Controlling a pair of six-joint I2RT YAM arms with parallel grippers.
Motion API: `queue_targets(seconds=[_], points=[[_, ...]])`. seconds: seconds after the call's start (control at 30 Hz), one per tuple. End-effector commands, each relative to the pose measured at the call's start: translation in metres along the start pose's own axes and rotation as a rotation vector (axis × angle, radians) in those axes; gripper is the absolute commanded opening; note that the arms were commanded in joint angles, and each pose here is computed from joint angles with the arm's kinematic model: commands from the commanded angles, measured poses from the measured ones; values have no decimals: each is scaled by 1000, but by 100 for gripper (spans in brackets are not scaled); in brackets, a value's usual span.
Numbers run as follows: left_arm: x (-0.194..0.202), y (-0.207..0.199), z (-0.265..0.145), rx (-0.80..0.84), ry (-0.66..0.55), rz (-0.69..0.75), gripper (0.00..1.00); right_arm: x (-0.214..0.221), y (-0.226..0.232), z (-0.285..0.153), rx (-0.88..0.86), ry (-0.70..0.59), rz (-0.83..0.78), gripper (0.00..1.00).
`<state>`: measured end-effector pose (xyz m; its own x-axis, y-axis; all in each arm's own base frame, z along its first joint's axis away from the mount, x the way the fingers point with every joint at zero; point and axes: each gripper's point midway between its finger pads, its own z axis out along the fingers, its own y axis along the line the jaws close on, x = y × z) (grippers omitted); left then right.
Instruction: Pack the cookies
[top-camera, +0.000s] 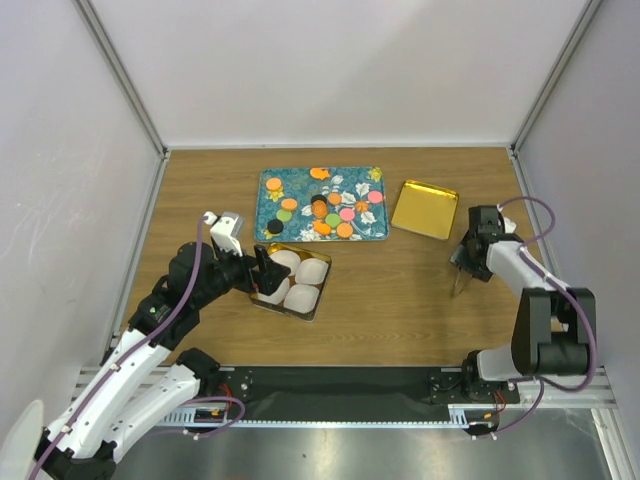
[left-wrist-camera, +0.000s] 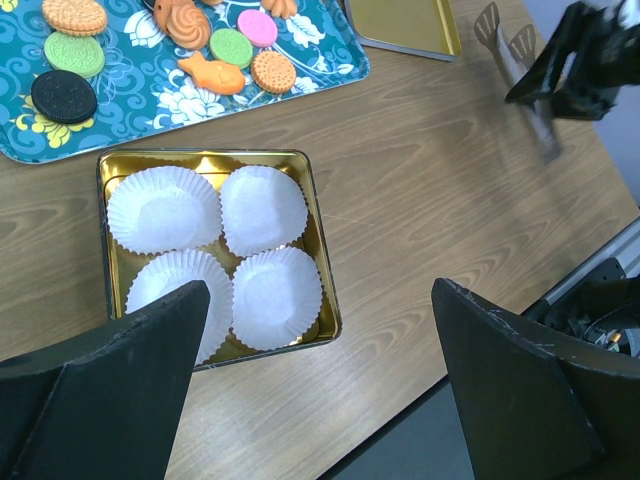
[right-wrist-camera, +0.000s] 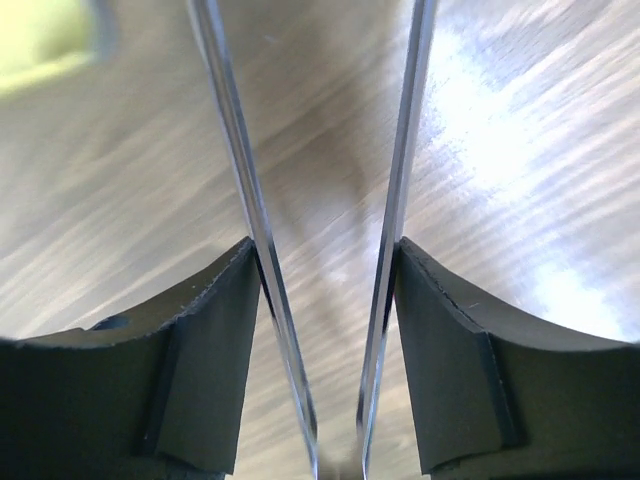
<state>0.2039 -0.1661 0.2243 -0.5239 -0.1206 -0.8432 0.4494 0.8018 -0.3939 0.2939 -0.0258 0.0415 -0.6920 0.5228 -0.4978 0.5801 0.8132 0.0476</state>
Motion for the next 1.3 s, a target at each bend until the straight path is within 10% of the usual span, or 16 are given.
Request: queue_targets(seconds=[0.0, 0.57, 1.27], points=[[-11, -4, -3, 14, -38, 24, 100, -39, 11, -44, -64, -116, 3, 58], [-28, 29, -47, -193, -164, 43, 100, -14, 141, -169, -386, -217, -336, 58], [-33, 46, -61, -275, -256, 31, 100, 69, 322, -148, -538, -113, -768, 54]])
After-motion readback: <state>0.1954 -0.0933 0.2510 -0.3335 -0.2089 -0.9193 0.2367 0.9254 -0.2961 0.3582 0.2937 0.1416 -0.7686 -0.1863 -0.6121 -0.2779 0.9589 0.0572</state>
